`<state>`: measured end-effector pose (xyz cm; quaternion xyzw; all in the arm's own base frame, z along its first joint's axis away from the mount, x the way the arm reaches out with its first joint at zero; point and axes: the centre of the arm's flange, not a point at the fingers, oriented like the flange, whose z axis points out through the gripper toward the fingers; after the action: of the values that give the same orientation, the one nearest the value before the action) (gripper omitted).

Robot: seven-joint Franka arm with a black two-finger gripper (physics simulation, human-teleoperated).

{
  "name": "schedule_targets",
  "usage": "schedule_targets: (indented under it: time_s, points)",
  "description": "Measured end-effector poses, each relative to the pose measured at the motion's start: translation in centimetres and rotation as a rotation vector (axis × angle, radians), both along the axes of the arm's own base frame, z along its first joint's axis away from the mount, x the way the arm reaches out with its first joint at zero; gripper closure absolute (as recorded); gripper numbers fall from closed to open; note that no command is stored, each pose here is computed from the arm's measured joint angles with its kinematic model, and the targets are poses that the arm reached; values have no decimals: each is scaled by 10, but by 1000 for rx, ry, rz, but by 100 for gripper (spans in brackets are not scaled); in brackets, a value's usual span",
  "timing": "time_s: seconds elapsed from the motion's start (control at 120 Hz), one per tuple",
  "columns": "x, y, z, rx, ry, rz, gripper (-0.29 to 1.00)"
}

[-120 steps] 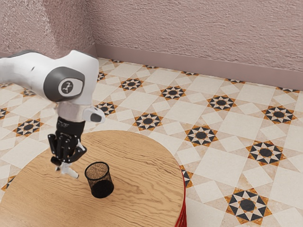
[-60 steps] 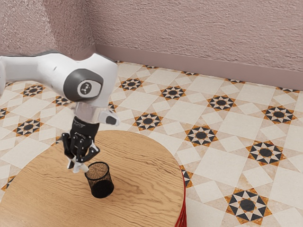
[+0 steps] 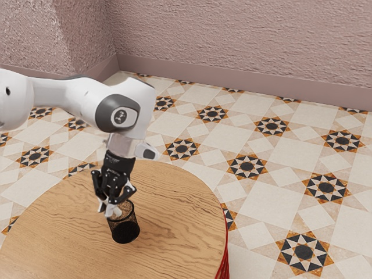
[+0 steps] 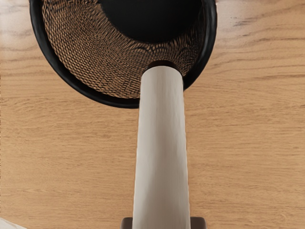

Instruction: Put the marker into the pen holder.

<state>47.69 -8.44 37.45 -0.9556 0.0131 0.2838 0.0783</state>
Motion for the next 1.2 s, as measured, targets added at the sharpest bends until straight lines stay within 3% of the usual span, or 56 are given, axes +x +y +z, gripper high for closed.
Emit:
schedule_targets:
  time_s: [0.6, 0.833, 0.9, 1.033, 1.2]
  points:
    - [22, 26, -43, -24, 13, 33, 74]
    - [25, 32, -33, -37, -18, 75, 27]
    - [24, 37, -5, -29, -77, 87, 20]
    - [12, 49, 93, -11, -279, 112, 11]
    - [38, 66, 264, -9, -657, 122, 5]
